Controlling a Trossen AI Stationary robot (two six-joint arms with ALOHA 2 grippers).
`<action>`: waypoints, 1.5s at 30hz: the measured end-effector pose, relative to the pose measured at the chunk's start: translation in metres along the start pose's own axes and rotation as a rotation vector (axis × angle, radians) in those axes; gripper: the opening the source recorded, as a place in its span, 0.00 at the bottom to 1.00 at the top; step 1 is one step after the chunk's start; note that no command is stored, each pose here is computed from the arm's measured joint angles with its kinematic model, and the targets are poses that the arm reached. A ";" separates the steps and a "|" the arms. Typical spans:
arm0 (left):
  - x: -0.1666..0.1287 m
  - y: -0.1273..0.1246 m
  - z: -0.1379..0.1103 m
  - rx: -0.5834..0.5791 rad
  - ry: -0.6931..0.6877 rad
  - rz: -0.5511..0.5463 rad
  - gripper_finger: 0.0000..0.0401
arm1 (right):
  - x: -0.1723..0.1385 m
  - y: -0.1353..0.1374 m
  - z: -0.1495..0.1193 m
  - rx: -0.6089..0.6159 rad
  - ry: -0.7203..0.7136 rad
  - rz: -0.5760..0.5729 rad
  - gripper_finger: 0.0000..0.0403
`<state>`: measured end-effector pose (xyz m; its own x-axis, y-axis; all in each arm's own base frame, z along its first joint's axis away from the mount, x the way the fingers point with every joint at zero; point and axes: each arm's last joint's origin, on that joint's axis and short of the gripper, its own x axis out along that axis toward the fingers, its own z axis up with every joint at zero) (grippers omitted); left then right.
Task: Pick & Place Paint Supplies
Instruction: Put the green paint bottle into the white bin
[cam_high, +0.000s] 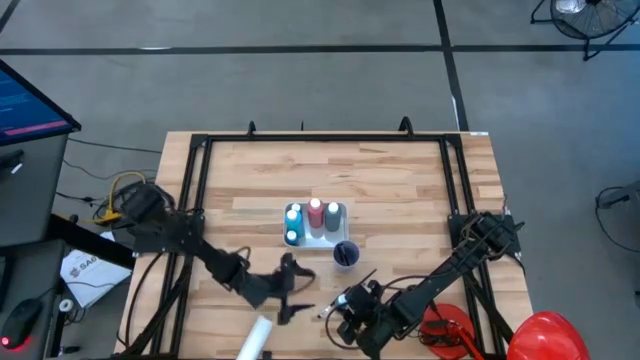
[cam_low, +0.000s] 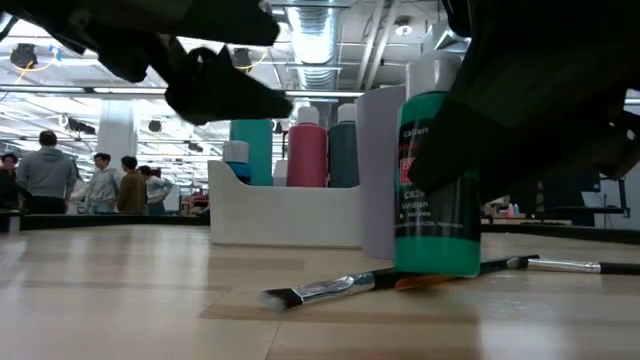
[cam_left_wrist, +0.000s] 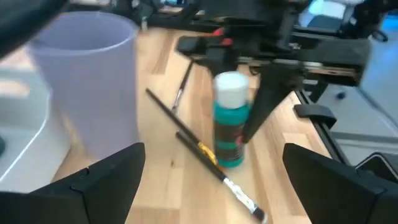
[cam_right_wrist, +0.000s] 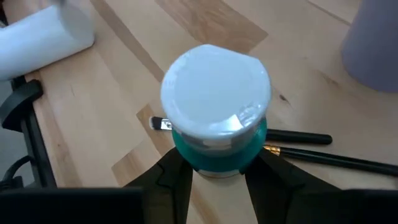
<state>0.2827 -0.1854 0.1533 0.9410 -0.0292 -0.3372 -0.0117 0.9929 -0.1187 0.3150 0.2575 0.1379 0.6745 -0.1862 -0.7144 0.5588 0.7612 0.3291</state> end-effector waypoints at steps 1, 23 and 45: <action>0.004 -0.005 0.000 0.025 -0.009 0.015 0.93 | 0.000 0.000 0.001 -0.004 0.003 -0.005 0.30; 0.038 -0.067 -0.004 0.071 -0.180 0.357 0.68 | 0.001 0.013 0.027 -0.056 -0.019 -0.006 0.29; 0.055 -0.047 0.001 -0.058 -0.171 0.331 0.28 | 0.007 0.012 0.036 -0.049 -0.047 -0.009 0.29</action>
<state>0.3354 -0.2334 0.1413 0.9258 0.3170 -0.2058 -0.3394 0.9369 -0.0835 0.3434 0.2427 0.1595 0.6922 -0.2210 -0.6871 0.5412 0.7888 0.2915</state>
